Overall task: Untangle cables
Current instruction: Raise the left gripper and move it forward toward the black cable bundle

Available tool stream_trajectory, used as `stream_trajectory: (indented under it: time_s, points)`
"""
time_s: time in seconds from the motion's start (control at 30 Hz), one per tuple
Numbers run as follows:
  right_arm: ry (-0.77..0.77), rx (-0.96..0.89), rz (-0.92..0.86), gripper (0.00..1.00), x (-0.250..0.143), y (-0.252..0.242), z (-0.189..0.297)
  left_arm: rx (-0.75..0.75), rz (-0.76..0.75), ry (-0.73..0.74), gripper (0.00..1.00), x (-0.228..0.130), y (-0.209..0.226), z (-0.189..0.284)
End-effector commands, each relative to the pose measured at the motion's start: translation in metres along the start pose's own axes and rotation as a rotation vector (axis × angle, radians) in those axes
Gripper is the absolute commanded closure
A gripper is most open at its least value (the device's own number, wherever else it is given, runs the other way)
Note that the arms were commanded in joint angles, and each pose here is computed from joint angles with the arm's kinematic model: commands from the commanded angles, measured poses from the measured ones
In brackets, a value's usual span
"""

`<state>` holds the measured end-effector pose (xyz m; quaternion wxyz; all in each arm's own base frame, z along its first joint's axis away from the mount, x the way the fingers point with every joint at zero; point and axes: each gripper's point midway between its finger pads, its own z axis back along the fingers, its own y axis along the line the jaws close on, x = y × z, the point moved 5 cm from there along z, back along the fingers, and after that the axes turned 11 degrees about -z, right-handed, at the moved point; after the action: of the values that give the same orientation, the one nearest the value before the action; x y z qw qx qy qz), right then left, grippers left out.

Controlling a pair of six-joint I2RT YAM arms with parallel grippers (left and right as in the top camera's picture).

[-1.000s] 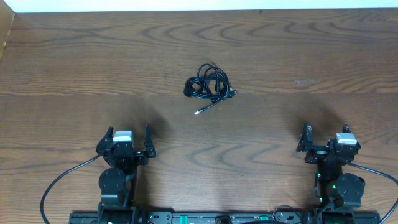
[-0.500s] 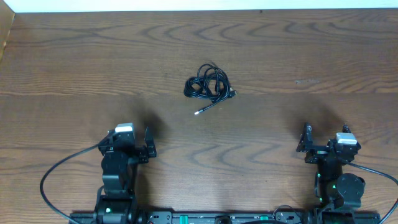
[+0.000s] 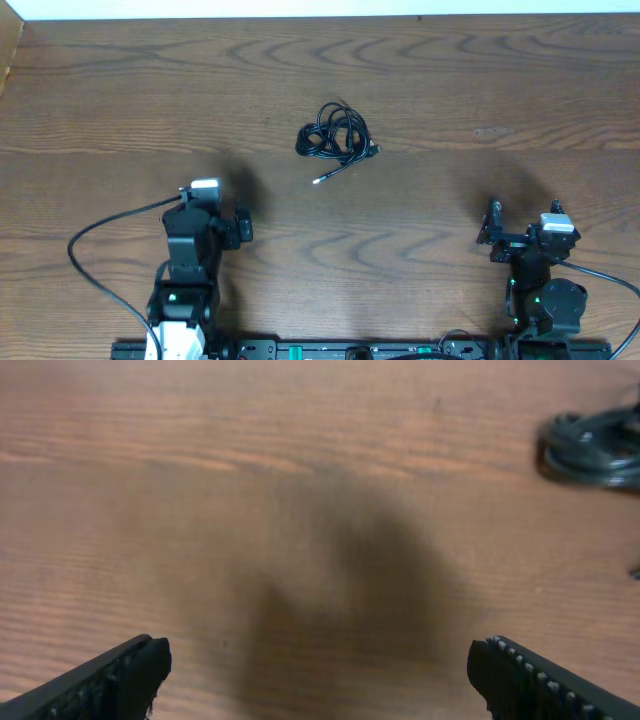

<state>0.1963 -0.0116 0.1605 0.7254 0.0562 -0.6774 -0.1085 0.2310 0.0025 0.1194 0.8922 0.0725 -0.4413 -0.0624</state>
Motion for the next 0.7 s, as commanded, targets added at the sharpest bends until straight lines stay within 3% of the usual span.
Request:
stream_trajectory:
  time_s: [0.0,0.67]
  points:
    - [0.000,0.005,-0.007,0.01,0.000,0.000,0.000,-0.008,0.011,0.024,0.00,0.012,0.001,-0.001]
    - [0.000,0.005,-0.007,0.01,0.000,0.000,0.000,-0.125,0.003,0.201,0.00,0.013,-0.013,-0.024]
